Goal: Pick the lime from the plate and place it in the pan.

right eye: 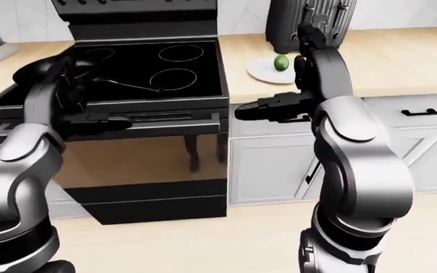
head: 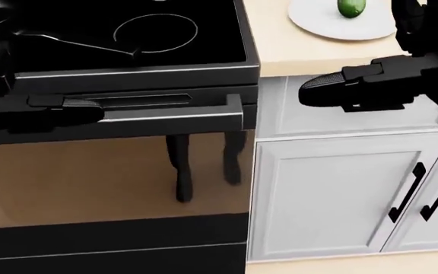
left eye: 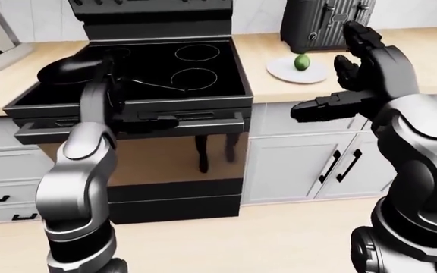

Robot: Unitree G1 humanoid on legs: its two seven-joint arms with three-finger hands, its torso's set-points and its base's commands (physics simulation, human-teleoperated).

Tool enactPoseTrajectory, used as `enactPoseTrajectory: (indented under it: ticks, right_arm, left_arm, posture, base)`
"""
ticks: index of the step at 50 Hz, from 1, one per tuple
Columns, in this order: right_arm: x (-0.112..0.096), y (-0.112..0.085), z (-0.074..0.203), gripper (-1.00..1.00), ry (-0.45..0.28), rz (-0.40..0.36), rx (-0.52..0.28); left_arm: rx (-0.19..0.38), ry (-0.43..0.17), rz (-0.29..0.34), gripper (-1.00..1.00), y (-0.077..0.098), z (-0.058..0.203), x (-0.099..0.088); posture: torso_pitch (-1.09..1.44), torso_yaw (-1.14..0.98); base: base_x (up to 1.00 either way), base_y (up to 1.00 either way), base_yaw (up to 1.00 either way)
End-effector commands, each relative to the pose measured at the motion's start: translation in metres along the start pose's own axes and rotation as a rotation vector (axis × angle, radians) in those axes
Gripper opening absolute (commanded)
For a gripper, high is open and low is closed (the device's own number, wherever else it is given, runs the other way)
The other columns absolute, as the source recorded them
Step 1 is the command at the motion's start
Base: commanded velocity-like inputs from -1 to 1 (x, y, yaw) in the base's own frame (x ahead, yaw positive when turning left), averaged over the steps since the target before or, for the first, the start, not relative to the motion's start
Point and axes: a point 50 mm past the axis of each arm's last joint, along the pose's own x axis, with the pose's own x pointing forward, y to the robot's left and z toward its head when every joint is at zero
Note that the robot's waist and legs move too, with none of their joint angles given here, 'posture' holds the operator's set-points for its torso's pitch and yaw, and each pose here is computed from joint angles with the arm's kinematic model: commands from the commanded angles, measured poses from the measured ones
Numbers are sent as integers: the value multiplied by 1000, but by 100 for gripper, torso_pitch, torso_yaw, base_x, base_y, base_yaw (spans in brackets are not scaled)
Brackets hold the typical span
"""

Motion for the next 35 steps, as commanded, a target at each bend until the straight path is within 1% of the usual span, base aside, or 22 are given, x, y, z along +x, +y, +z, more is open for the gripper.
enactPoseTrajectory:
  ticks: [1, 11, 17, 19, 35]
  right_arm:
    - [-4, -6, 16, 100, -87, -31, -5]
    - [-4, -6, 14, 100, -84, -32, -2]
    - [-6, -2, 11, 100, -85, -22, -17]
    - [-7, -1, 12, 100, -86, -19, -18]
    - [-7, 2, 10, 100, -80, -3, -19]
  left_arm:
    - [1, -109, 1, 100, 0, 23, -4]
    - [2, -106, 1, 100, 0, 23, -4]
    - [1, -106, 2, 100, -1, 22, -6]
    - [0, -102, 2, 100, -1, 17, -4]
    - [-3, -103, 7, 100, 1, 20, -7]
  posture:
    - [0, 0]
    - [0, 0]
    - [0, 0]
    - [0, 0]
    - [0, 0]
  base:
    - [12, 0, 0]
    - [12, 0, 0]
    - [12, 0, 0]
    - [12, 0, 0]
    - [12, -3, 0]
